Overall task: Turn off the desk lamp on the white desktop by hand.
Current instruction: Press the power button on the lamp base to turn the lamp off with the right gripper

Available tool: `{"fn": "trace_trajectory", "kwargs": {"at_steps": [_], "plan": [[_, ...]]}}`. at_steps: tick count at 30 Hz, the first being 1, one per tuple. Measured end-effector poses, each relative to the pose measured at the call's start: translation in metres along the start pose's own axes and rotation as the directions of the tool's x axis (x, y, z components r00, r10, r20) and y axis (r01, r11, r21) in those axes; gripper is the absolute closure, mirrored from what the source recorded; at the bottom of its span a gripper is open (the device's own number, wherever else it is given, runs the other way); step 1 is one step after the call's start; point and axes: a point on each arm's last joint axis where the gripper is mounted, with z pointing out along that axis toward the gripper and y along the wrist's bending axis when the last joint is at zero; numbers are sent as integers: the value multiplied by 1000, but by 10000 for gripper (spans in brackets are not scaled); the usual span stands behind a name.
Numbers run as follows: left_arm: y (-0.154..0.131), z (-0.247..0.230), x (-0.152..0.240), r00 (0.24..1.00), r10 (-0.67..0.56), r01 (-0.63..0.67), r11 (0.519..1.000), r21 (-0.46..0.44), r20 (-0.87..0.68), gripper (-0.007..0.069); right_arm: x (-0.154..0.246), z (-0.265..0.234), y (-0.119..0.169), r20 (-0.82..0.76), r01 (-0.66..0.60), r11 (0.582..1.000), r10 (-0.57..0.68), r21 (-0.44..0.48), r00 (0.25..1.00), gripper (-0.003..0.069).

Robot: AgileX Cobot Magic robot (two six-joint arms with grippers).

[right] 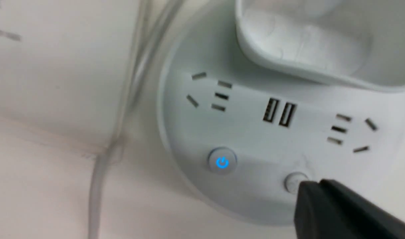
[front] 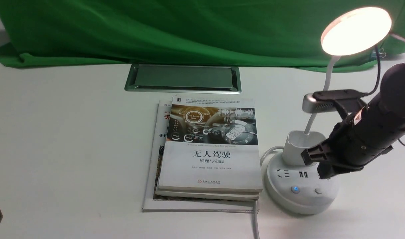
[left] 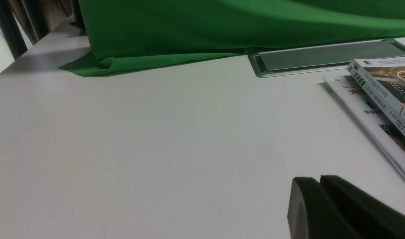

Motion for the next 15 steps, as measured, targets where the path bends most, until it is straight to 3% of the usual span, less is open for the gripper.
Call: {"fn": "trace_trajectory", "kwargs": {"at_steps": [15], "plan": [[0,0,0,1000,-2,2,1000,0,0,606,-2,46,-4,-137,-3,1000,4,11,991,621]]}}
